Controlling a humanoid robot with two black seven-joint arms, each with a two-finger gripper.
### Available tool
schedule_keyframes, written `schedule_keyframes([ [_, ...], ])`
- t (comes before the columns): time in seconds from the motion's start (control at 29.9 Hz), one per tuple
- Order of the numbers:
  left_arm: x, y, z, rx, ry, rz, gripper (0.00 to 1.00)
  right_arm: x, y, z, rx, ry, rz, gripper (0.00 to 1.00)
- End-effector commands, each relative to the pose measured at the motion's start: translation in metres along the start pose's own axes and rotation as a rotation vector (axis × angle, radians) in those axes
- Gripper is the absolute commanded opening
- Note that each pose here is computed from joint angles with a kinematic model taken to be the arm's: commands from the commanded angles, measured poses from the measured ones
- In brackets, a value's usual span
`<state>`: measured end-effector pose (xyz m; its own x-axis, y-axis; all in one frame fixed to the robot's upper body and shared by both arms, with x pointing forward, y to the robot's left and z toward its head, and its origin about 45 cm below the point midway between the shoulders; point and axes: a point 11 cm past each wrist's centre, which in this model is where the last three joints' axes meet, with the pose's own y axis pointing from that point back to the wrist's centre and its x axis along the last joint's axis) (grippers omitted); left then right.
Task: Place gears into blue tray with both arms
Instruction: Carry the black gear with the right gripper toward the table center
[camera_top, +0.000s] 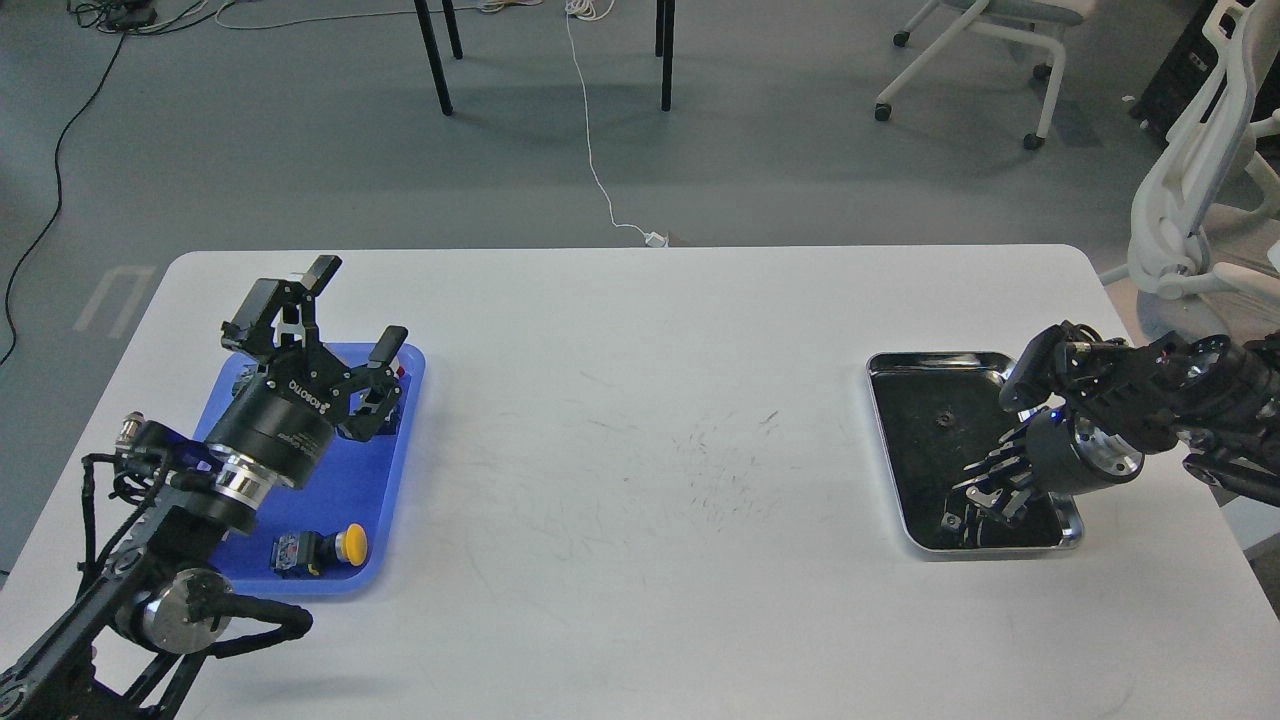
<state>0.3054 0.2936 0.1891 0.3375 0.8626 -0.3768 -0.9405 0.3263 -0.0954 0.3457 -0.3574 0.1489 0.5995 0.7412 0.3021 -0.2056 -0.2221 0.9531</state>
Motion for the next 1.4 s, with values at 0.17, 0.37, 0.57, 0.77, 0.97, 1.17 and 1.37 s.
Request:
schedule_keyframes([
  [0.17,0.000,0.000,0.000,0.000,-0.001,-0.003,0.98,0.088,0.046,0.002,-0.001,-0.009,0.203,0.14],
  [0.37,-0.001,-0.001,0.000,-0.002,0.000,-0.005,0.98,0.173,0.035,-0.049,0.143,-0.009,0.317,0.16],
  [0.57,0.000,0.000,0.001,-0.003,-0.003,-0.004,0.98,0.216,0.001,-0.091,0.191,0.092,0.310,0.16],
  [0.77,0.000,0.000,0.001,-0.003,-0.001,-0.005,0.98,0.223,-0.038,-0.135,0.258,0.160,0.311,0.16],
  [0.97,0.000,0.000,0.001,-0.003,-0.003,-0.004,0.98,0.220,-0.062,-0.156,0.286,0.211,0.325,0.16],
  [1.17,0.000,0.000,0.001,-0.001,-0.002,-0.004,0.98,0.209,-0.071,-0.158,0.297,0.197,0.329,0.16],
  [1.37,0.000,0.000,0.001,-0.002,-0.002,-0.003,0.98,0.200,-0.079,-0.156,0.295,0.189,0.332,0.17],
])
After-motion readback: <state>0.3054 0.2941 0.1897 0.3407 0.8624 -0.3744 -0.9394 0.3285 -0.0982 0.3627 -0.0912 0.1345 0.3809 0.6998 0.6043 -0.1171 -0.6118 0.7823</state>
